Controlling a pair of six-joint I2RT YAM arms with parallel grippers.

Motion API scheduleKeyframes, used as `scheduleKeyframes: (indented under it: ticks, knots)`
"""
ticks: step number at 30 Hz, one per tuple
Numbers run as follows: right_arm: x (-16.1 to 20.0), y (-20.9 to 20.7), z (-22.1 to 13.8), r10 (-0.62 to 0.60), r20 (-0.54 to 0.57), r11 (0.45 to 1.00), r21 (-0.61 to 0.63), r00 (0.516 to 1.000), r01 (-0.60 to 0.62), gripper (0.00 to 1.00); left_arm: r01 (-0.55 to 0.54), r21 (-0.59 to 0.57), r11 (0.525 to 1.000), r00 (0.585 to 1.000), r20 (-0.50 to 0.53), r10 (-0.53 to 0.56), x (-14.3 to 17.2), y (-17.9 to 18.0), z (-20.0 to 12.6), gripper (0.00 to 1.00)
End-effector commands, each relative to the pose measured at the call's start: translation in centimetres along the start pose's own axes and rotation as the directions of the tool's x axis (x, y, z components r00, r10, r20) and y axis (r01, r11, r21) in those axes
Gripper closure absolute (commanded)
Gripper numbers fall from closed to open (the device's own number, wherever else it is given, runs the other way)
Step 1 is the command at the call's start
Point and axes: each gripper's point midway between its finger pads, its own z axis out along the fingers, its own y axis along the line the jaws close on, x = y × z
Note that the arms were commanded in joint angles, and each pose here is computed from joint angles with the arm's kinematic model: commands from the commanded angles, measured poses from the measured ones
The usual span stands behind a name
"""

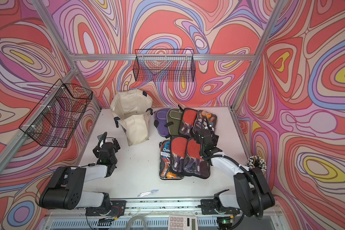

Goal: Remove the ping pong set from the canvas bag
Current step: Reset both arms

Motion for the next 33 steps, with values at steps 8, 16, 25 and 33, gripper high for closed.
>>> scheduleKeyframes:
  ticks: [8,16,25,33]
  knots:
    - [-0.4,-4.8,1.0,-0.066,0.137,0.984,0.176,0.988,0.041,0.02,-0.059,0.083,0.995,0.998,-0.004,0.059,-1.1,-2.4,1.1,0.00]
    - [0.7,-6.2,1.6,-0.048,0.223,0.987,0.161,0.974,0.012,0.02,-0.111,0.175,0.978,0.993,-0.030,0.118,-0.6,-4.4,1.6,0.00]
    - [1.2,-2.8,2.5,-0.081,0.326,0.995,-0.026,0.942,0.094,0.02,-0.147,0.261,0.954,0.985,-0.053,0.167,0.0,-6.2,1.9,0.00]
    - [2.3,-1.5,2.2,-0.098,0.353,0.980,-0.131,0.930,0.152,0.02,-0.147,0.352,0.925,0.987,-0.016,0.162,1.1,-7.0,0.7,0.00]
